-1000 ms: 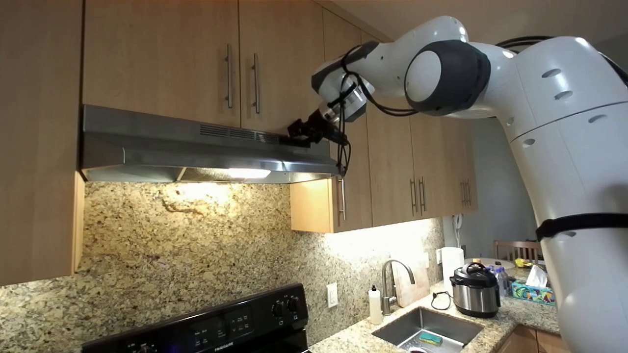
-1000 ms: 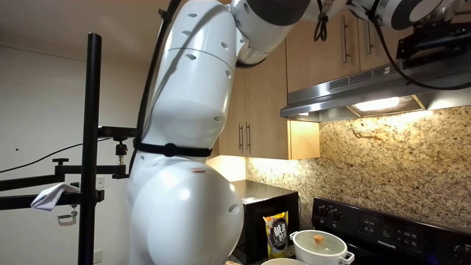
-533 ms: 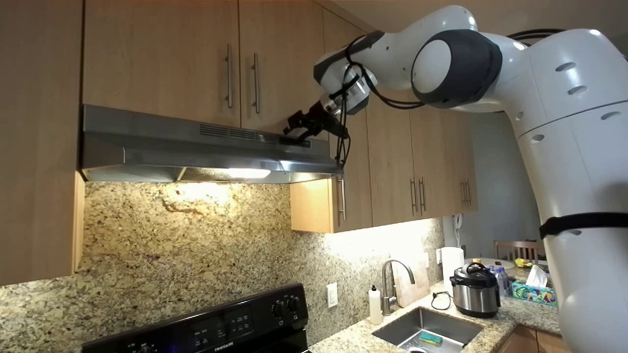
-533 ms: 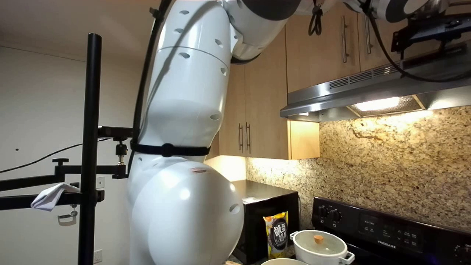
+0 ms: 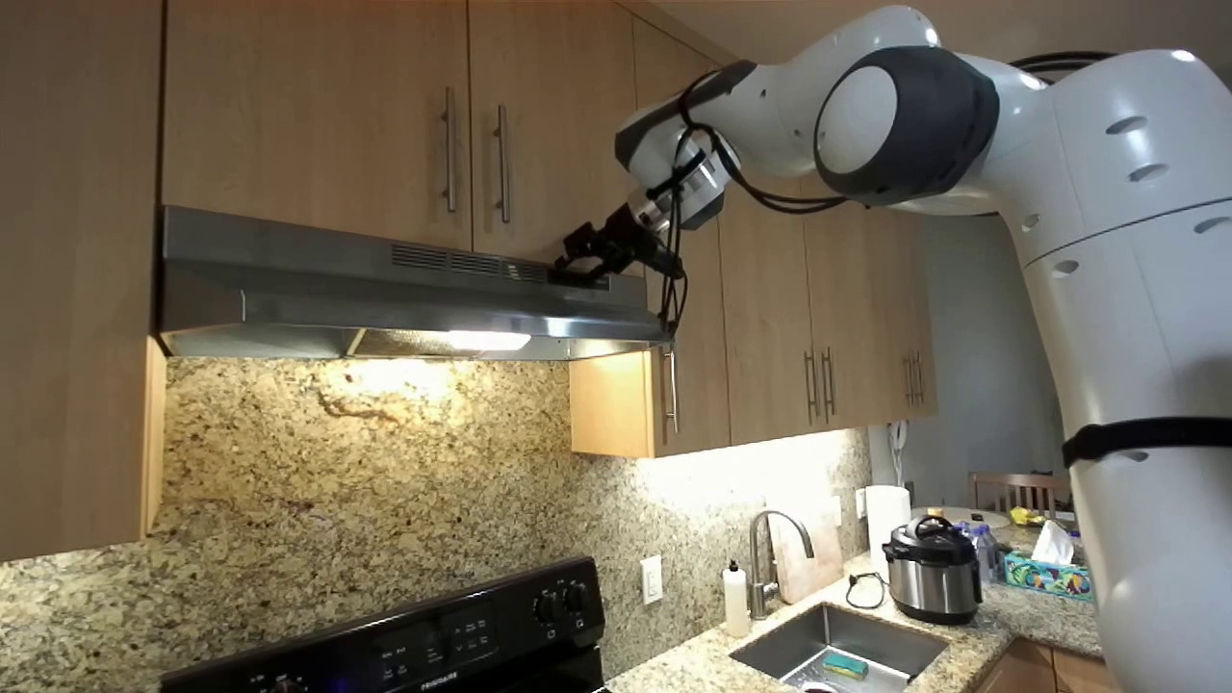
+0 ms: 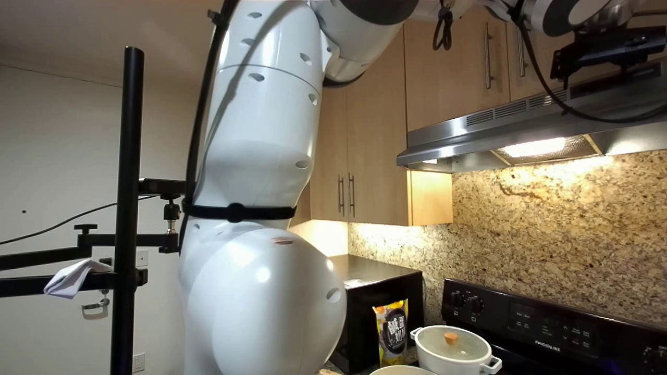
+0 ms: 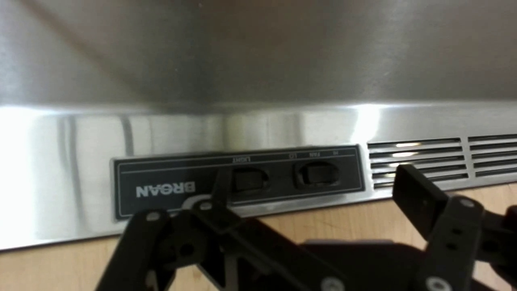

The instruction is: Turn off the light

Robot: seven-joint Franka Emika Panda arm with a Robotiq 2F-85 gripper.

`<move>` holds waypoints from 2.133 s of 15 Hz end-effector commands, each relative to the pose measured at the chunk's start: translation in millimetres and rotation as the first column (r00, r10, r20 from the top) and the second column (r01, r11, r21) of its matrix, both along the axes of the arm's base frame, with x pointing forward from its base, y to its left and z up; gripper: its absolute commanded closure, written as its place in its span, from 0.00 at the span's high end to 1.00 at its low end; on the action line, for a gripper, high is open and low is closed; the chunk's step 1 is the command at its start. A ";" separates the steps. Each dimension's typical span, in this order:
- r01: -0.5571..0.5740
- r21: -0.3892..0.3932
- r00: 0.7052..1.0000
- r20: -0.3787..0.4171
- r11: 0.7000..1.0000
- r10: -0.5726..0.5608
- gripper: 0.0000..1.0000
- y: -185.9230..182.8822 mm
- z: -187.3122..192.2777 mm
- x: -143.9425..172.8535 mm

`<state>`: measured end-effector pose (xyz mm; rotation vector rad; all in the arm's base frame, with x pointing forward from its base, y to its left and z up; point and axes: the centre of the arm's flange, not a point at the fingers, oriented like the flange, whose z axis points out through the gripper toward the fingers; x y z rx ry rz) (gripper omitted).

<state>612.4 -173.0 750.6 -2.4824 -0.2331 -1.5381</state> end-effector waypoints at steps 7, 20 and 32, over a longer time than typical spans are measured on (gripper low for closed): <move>-0.053 0.009 0.998 -0.042 0.999 0.053 1.00 28.2 -14.0 -14.0; -0.003 -0.005 0.999 -0.035 1.000 0.002 1.00 9.4 -13.3 -9.5; 0.026 -0.030 1.000 0.008 0.999 -0.025 1.00 8.3 1.5 -7.1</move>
